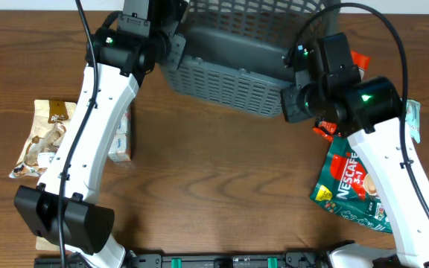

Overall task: Pack container
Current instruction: 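Pull the grey basket toward the table centre with both grippers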

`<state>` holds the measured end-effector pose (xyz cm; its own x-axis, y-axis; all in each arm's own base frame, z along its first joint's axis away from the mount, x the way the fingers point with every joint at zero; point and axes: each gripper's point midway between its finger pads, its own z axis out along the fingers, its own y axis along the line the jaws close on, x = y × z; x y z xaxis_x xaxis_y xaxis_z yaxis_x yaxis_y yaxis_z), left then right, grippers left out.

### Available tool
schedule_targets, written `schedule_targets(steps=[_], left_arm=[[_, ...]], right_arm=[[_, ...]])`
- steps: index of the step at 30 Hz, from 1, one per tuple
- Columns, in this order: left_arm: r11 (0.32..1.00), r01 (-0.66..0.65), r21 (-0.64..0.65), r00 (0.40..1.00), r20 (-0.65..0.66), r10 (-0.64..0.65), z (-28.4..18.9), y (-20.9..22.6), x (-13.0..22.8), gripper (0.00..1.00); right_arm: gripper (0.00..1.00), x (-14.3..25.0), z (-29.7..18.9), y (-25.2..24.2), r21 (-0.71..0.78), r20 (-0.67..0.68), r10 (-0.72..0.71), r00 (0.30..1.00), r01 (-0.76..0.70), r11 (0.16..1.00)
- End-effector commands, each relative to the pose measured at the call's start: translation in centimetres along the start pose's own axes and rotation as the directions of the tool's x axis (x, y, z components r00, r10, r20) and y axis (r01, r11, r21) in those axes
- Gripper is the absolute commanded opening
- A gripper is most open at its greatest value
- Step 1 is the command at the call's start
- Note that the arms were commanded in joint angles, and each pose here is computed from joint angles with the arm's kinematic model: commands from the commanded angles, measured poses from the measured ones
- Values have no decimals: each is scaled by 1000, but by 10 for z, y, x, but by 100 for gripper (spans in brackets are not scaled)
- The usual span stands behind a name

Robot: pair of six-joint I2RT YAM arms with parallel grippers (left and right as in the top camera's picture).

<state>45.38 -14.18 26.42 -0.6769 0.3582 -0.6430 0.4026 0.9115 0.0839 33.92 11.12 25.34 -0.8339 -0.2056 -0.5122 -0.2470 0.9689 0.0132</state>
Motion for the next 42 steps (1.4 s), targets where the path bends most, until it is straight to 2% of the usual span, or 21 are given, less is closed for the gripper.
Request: schedule_targets(steps=[1,21,42], left_arm=[[1000,-17,-22,997,-76,16,4,3,20,5],[999,11,-31,1000,-7,-11,-39,3,12,5],[999,26,-22,997,-65,-28,-26,-1,23,6]], right_arm=[[1,-5,2,-17,64,21,38,999,-39,997],[1,-16,0,-34,115,71,63,995,-71,991],[1,-14,0,-42,128,65,82,995,-90,988]])
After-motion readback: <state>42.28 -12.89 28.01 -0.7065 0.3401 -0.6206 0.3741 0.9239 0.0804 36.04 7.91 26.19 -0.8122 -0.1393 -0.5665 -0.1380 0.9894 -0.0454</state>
